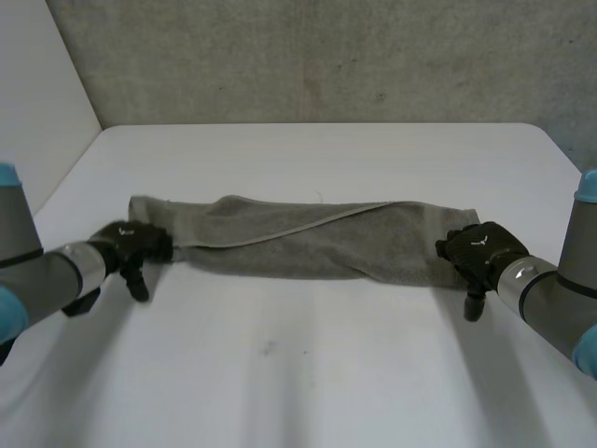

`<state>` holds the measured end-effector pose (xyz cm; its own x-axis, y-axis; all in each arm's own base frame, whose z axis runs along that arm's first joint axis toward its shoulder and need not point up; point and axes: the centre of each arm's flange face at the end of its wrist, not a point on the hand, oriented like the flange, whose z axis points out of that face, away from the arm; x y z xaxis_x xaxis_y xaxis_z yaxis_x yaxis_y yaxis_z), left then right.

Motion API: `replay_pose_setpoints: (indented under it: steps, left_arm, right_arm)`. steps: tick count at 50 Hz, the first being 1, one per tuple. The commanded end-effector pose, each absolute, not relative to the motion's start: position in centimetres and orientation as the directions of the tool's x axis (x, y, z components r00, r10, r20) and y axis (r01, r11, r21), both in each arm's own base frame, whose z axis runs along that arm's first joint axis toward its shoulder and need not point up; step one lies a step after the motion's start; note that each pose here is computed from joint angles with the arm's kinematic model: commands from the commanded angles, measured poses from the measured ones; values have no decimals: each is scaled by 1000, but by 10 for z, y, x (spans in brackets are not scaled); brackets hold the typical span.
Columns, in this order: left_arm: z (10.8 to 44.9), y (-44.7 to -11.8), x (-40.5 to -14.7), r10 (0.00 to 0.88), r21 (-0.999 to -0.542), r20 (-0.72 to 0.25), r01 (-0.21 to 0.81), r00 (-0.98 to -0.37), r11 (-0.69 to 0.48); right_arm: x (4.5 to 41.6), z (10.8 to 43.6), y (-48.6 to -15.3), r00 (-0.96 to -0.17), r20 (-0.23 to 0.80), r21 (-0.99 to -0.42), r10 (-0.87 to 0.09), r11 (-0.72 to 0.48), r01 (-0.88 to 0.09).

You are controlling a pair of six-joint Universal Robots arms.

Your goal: Fold the towel.

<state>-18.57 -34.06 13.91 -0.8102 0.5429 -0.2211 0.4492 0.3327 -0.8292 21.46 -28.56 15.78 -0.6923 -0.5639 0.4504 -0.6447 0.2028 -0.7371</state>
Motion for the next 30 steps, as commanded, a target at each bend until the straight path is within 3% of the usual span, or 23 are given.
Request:
replay_pose_setpoints:
  steps: [1, 5, 12, 22, 30]
  left_arm:
    - [176, -383, -207, 504, -906, -255, 387, -825, 174]
    - [189, -412, -208, 442, -950, -183, 274, -878, 150]
    - [173, -430, -205, 386, -952, -160, 244, -909, 182]
    - [161, -423, -204, 389, -941, -147, 250, -909, 229]
    - [161, -399, -201, 405, -925, -131, 258, -905, 277]
  right_arm:
    - [215, 159, -285, -692, 451, -738, -564, 200, -644]
    - [215, 159, -284, -692, 451, -737, -564, 201, -645]
    - [214, 157, -283, -691, 448, -735, -568, 207, -646]
    - [215, 156, -285, -691, 453, -738, -563, 198, -645]
    - [216, 157, -287, -695, 461, -748, -552, 180, -639]
